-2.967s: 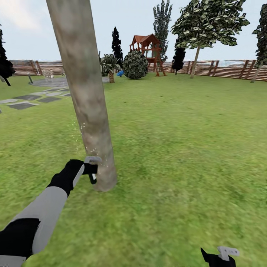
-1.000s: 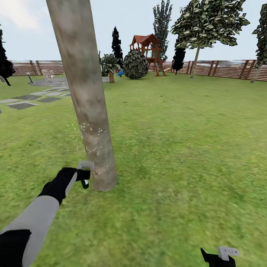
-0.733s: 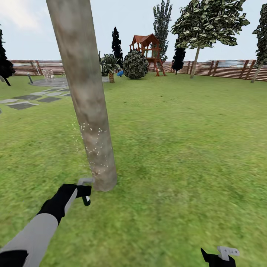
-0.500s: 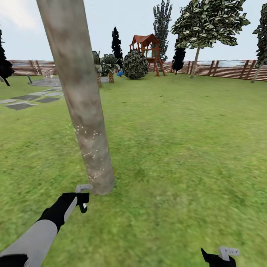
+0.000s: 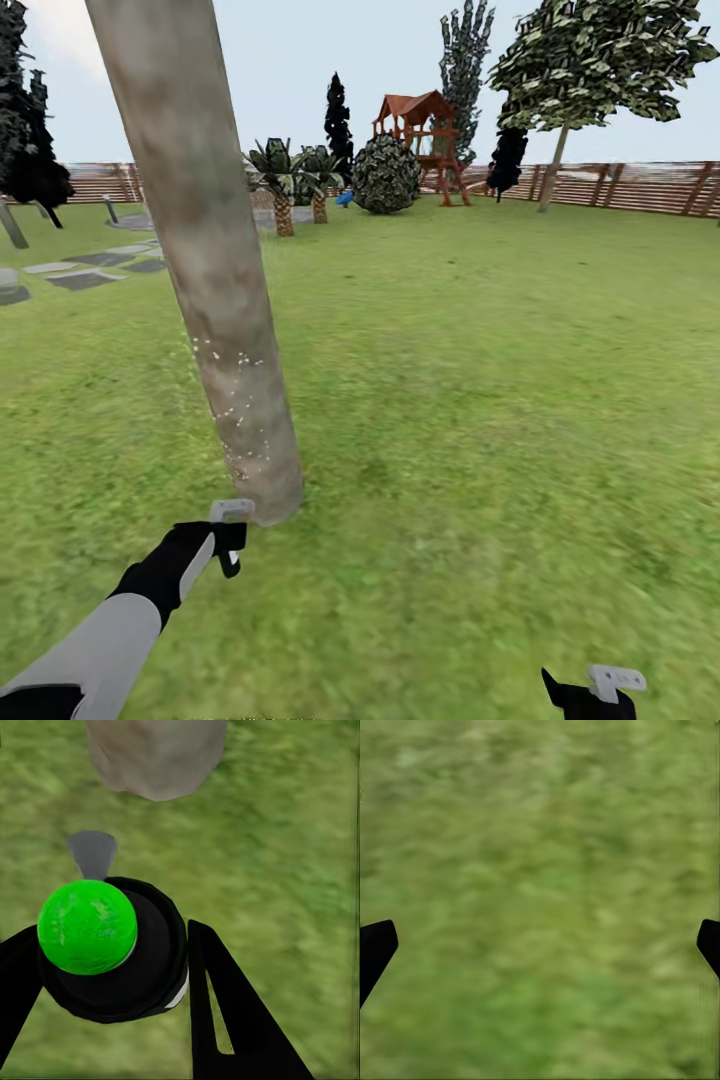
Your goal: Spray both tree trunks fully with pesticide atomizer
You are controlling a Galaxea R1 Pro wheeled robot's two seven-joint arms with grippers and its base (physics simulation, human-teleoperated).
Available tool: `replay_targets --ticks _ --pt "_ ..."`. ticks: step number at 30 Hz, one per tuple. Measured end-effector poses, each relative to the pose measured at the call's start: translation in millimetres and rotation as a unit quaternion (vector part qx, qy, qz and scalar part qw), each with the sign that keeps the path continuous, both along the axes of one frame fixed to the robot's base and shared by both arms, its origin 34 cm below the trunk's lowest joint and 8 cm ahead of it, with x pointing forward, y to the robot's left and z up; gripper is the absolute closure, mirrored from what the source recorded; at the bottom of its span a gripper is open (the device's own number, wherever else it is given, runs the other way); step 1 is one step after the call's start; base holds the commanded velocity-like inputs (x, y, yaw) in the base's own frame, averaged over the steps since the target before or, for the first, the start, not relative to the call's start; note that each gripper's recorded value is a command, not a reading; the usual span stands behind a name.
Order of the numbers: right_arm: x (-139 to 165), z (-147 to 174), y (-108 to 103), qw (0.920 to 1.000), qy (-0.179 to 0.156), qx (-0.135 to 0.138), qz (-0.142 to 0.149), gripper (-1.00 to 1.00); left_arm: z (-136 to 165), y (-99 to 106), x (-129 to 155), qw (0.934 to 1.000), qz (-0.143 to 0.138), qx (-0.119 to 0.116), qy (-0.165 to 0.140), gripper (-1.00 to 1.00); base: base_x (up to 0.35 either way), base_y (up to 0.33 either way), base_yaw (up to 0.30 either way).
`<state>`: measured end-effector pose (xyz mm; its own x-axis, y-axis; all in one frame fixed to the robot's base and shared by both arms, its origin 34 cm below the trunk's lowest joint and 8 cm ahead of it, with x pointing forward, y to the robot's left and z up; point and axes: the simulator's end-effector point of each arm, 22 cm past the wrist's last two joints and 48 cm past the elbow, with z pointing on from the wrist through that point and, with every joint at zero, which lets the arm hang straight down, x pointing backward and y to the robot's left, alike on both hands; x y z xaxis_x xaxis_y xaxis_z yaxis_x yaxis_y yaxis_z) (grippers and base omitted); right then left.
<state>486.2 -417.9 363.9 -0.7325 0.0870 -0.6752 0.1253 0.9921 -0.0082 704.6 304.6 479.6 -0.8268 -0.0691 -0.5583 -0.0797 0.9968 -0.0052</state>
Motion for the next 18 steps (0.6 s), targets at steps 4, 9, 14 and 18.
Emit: replay_targets --ticks 4,9,14,18 --pt "0 0 0 1.0000 0.000 0.000 0.000 -1.00 0 -2 0 1.0000 -0.001 0.000 0.000 1.00 0.106 -0.304 0.039" --pt "0 0 0 1.0000 0.000 0.000 0.000 -1.00 0 -3 0 1.0000 -0.001 -0.001 0.000 1.00 0.118 -0.306 0.002" --pt "0 0 0 1.0000 0.000 0.000 0.000 -1.00 -1 -13 1 1.0000 -0.004 -0.007 0.000 1.00 0.059 -0.312 0.013" --pt "0 0 0 1.0000 0.000 0.000 0.000 -1.00 -1 -14 1 1.0000 -0.004 -0.008 0.000 1.00 0.002 -0.316 0.208"
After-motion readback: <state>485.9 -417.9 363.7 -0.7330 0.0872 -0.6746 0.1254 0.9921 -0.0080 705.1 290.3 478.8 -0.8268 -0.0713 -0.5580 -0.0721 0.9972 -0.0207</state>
